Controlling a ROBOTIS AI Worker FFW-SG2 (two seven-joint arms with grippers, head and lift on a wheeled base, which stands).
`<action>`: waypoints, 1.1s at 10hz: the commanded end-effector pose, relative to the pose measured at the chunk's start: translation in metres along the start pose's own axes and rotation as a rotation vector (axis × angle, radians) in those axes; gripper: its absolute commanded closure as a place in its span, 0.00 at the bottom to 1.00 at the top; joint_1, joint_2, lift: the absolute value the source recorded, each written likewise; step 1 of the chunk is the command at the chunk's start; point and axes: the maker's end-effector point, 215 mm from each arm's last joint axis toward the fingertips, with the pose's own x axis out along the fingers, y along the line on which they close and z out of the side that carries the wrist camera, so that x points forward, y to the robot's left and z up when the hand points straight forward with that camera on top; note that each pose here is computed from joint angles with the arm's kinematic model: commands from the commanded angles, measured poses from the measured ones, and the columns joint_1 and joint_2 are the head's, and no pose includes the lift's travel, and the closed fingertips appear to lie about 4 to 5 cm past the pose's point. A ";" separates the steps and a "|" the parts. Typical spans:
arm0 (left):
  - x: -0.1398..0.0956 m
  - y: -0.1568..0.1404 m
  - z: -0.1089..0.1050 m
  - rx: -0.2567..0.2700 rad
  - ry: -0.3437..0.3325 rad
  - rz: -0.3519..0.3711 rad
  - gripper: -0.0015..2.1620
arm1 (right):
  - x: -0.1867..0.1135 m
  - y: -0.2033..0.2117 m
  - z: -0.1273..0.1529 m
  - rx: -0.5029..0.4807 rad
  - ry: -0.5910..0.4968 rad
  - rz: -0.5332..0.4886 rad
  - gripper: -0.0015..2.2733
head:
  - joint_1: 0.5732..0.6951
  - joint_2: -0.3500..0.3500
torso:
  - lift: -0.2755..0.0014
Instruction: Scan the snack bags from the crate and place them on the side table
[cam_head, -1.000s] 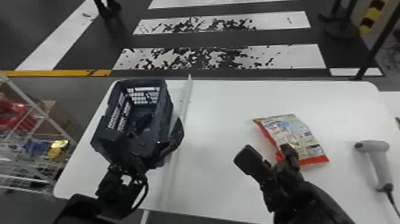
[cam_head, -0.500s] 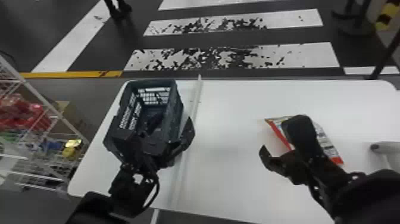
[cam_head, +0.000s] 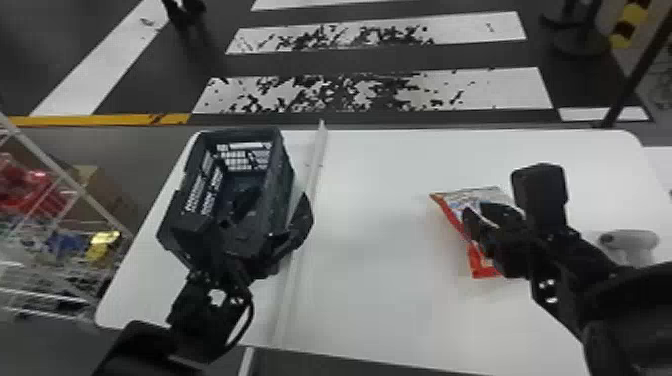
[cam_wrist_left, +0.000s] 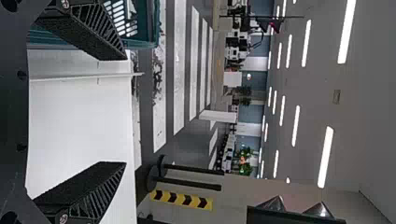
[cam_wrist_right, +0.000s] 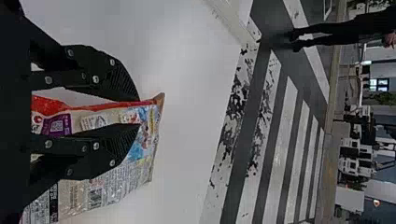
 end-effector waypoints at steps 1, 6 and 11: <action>0.000 0.000 0.001 -0.001 -0.002 0.000 0.03 | 0.015 -0.011 -0.009 0.020 0.007 -0.005 0.99 | 1.00 0.71 | 0.81; -0.001 0.001 -0.003 -0.001 0.005 0.002 0.03 | 0.053 -0.028 -0.061 0.015 0.099 -0.023 0.99 | 1.00 0.67 | 0.81; 0.000 -0.002 -0.005 -0.003 0.009 -0.004 0.04 | 0.067 -0.026 -0.088 0.015 0.100 -0.006 0.99 | 1.00 0.64 | 0.81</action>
